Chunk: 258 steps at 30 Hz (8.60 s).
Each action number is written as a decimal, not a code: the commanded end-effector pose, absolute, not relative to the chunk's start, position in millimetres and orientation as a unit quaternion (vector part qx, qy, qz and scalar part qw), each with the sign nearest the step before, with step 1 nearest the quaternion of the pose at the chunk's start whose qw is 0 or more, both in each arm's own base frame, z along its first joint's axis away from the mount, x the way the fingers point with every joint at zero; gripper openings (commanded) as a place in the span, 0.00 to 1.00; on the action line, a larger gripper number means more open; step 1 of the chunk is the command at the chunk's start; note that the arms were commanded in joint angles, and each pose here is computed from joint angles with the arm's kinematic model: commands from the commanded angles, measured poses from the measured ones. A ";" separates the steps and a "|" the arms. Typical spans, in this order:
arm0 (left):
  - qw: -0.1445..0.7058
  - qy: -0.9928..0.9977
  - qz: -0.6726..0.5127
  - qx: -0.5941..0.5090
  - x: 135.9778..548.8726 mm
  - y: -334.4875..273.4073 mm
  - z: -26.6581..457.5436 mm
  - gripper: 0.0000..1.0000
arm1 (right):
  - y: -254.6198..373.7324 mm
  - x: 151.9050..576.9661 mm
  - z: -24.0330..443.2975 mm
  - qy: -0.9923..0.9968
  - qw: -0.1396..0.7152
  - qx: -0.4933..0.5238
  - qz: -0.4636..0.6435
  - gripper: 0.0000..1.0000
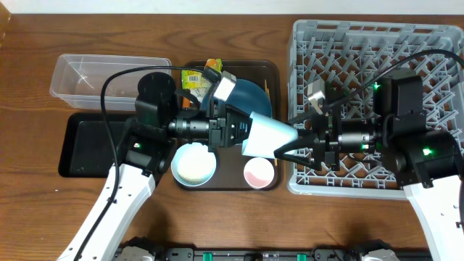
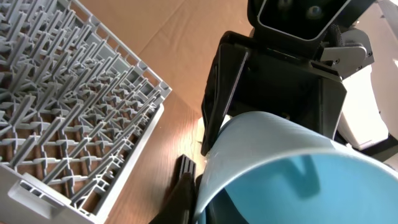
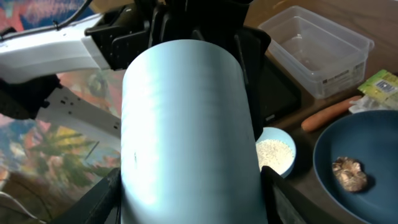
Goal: Sort waste into correct bins and load items into the dishwasher rack
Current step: 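Lift the light-blue cup and hand it to the right gripper, then carry the light-blue cup with right gripper and place it in rack, then grasp the pink cup with the left gripper and lift it, then hand the pink cup from left gripper to right gripper, then place the pink cup in the rack's front-right corner with right gripper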
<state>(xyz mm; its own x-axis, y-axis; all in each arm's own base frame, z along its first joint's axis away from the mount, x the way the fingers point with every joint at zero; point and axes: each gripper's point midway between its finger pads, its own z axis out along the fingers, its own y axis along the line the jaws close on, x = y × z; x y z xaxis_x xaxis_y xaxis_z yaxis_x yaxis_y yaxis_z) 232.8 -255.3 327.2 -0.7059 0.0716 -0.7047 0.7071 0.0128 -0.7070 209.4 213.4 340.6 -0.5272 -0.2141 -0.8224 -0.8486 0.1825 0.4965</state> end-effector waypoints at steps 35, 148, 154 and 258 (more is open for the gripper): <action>0.260 0.679 -0.637 0.258 247.0 -242.5 335.6 0.98 | -88.4 226.2 179.4 0.953 0.077 0.288 -0.055 0.38; 0.203 0.954 -0.128 0.180 226.4 -229.6 119.0 0.72 | -61.1 274.4 246.1 0.938 0.235 0.211 0.146 0.81; 0.168 0.963 -0.104 0.182 232.5 -236.4 83.2 0.68 | -60.7 273.5 245.4 0.938 0.232 0.211 0.146 0.81; 0.234 0.678 -0.639 0.277 233.8 -255.4 355.9 0.98 | -213.8 206.3 163.5 0.851 0.080 0.518 0.027 0.46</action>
<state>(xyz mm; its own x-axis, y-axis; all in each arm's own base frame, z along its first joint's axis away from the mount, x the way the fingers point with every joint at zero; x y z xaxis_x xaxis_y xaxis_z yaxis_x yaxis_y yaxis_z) 238.6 -256.5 347.1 -0.7509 0.0751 -0.6561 0.6599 0.0471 -0.7499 213.6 -202.4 173.0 -0.4775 0.8689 -0.1306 0.8506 0.4943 0.1791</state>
